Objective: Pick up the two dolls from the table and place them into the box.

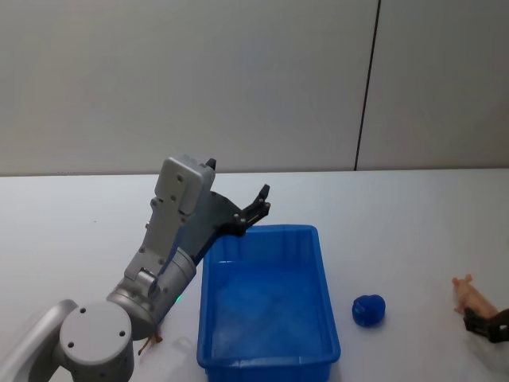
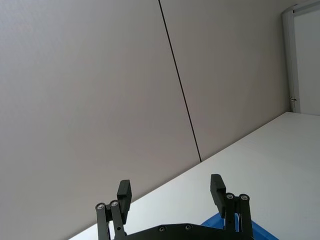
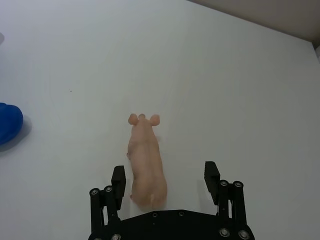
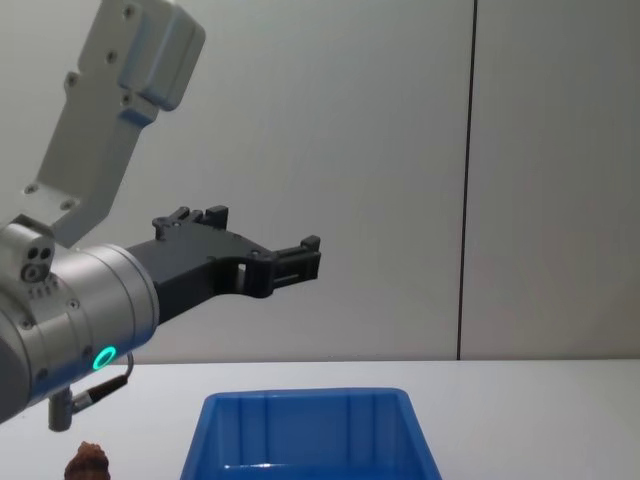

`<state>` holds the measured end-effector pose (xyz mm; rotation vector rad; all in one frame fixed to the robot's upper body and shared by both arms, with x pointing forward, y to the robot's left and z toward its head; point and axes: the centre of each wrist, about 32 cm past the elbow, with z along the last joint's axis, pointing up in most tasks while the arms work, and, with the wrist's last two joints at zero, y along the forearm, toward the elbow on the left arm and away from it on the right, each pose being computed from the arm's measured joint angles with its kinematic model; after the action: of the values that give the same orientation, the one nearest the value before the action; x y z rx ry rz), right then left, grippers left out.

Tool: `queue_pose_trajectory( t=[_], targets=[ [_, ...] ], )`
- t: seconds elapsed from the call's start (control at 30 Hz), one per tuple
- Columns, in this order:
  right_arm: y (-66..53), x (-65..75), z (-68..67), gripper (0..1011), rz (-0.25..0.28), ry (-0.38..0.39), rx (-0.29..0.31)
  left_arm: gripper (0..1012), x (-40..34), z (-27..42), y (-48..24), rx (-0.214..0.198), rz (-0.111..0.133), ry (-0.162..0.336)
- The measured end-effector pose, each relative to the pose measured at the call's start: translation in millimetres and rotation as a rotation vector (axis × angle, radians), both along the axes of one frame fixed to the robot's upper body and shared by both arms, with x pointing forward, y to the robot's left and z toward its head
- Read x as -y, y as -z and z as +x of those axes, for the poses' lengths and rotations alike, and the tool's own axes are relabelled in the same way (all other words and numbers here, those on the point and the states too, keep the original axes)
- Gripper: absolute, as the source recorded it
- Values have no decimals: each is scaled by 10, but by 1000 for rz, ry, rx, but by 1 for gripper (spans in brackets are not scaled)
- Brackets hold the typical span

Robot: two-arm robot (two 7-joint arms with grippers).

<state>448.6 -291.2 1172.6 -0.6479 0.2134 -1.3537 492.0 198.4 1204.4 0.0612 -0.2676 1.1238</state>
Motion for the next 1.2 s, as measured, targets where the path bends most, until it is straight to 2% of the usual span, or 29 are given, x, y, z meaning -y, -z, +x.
queue_pose_trajectory(
  t=[0.3, 0.47, 0.57, 0.67, 0.77, 0.97, 1.2],
  targets=[
    [26, -15, 23, 783, 13, -4, -28, 1001, 0, 0, 0, 0, 0, 0],
    [33, -19, 31, 600, 18, -6, -37, 1001, 0, 0, 0, 0, 0, 0],
    [36, -20, 34, 544, 19, -6, -39, 1001, 0, 0, 0, 0, 0, 0],
    [39, -22, 36, 420, 21, -7, -42, 1001, 0, 0, 0, 0, 0, 0],
    [37, -24, 39, 389, 22, -8, -42, 1001, 0, 0, 0, 0, 0, 0],
    [4, -39, 59, 389, 32, -16, -15, 1001, 0, 0, 0, 0, 0, 0],
    [-112, -81, 102, 389, 55, -44, 63, 1001, 0, 0, 0, 0, 0, 0]
  ],
)
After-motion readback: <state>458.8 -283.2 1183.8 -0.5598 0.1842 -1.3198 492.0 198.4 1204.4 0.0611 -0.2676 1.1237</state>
